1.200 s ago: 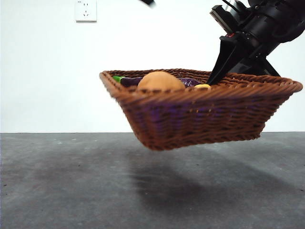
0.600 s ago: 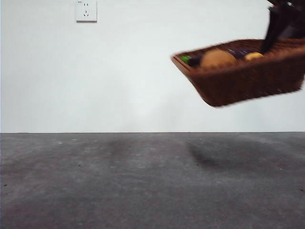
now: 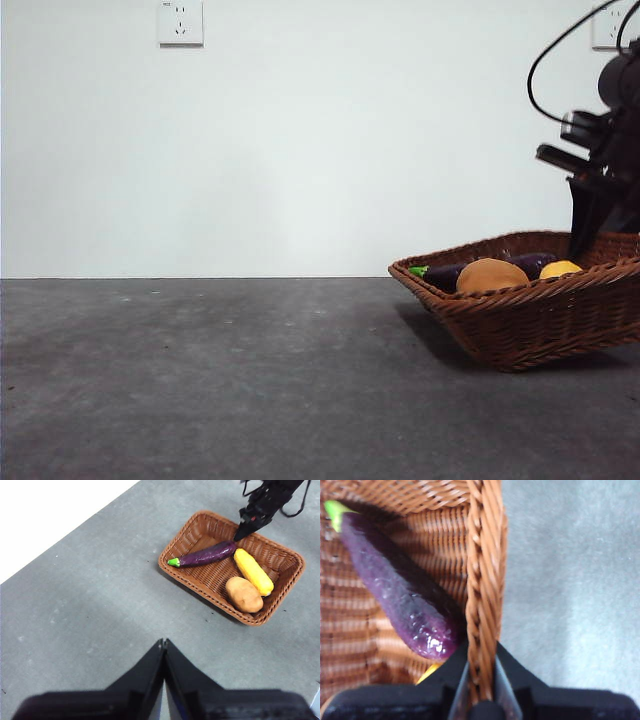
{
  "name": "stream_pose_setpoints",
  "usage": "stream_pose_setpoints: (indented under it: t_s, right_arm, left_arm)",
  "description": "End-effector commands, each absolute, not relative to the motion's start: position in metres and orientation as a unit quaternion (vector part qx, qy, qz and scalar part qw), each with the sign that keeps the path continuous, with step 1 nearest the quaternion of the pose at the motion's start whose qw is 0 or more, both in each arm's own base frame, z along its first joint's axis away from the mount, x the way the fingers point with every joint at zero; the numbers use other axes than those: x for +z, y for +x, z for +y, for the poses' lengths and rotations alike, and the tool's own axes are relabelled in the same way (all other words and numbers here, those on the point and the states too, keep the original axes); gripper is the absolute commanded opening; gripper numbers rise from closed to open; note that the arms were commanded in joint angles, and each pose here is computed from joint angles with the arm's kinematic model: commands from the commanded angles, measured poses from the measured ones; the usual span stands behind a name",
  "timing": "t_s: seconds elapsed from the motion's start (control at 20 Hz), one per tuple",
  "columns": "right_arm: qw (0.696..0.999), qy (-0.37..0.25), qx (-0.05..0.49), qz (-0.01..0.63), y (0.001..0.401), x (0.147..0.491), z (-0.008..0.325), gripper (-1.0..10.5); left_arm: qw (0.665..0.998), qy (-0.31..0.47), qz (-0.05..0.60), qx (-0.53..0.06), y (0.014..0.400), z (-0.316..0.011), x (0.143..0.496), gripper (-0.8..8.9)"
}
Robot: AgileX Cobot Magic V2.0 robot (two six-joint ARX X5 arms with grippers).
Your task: Help me put the vegetables on the table into the basket
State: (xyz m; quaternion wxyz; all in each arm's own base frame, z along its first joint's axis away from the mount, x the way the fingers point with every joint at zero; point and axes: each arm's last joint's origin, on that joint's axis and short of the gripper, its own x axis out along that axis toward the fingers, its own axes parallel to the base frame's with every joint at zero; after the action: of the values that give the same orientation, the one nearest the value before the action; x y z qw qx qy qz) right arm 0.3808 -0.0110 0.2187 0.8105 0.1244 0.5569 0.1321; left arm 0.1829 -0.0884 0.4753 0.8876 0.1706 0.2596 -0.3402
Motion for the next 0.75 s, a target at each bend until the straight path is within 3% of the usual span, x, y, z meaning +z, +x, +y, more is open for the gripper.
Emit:
stream_pose_setpoints:
  t_s: [0.05,0.5,0.65,0.75]
  right_arm:
    - [0.808,0.121,0.136,0.560,0.388,0.207,-0.010,-0.1]
    - [0.797,0.095,0.094,0.589,0.394,0.183,-0.014,0.1]
    - [0.798,0.095,0.094,0.588,0.394,0.184,-0.014,3.0]
    - [0.802,0.093,0.094,0.583,0.393,0.189,-0.014,3.6]
  left_arm:
    - [0.889,0.165,0.261,-0.338,0.182,-0.087,0.476,-0.08]
    - [0.890,0.164,0.260,-0.338,0.182,-0.088,0.476,-0.08]
    - [0.890,0.164,0.257,-0.338,0.182,-0.088,0.476,-0.08]
    - [0.892,0.163,0.252,-0.338,0.183,-0.088,0.477,-0.08]
